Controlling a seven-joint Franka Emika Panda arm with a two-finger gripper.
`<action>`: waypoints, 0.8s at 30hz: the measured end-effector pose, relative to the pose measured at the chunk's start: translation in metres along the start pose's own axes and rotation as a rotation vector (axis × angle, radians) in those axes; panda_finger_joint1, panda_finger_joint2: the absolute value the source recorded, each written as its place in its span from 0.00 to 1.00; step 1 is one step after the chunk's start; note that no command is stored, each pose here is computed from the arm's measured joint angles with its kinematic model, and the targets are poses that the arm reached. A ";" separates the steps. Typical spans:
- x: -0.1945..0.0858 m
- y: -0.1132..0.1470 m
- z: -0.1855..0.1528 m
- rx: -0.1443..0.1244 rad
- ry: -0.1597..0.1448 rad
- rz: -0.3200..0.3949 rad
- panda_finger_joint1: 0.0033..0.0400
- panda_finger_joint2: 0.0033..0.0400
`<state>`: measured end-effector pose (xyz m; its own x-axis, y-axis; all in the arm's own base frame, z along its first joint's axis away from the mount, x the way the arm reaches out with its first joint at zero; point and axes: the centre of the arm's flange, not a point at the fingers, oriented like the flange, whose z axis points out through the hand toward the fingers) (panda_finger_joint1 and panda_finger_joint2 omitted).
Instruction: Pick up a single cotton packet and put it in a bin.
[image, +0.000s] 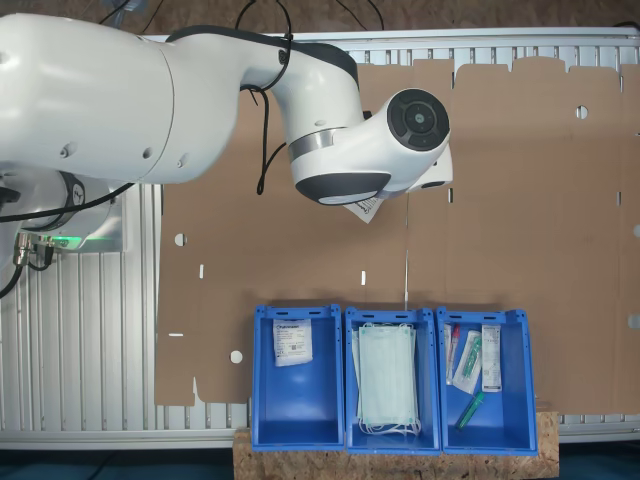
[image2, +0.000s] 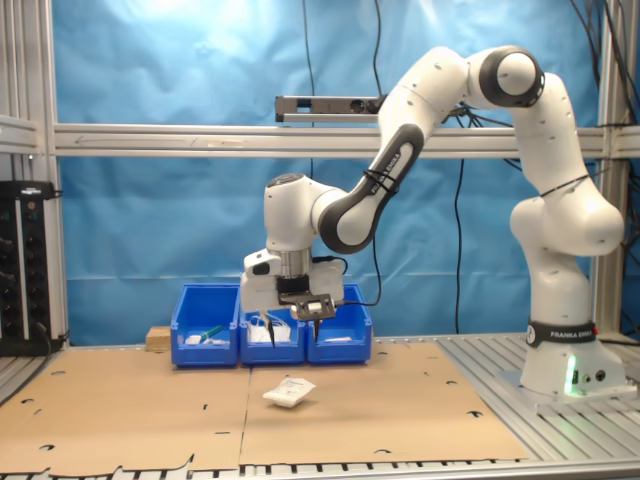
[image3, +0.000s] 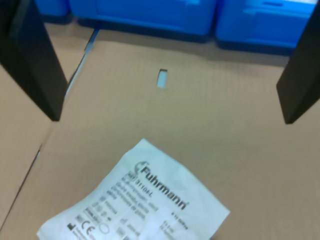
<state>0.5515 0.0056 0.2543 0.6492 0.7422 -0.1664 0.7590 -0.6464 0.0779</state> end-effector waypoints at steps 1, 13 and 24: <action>0.001 0.000 0.004 -0.002 0.002 -0.001 1.00 1.00; 0.011 -0.002 0.043 -0.020 0.012 -0.017 1.00 1.00; 0.016 -0.004 0.073 -0.032 0.020 -0.028 1.00 1.00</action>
<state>0.5552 0.0077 0.1799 0.6284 0.7634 -0.1491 0.7778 -0.6197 0.1051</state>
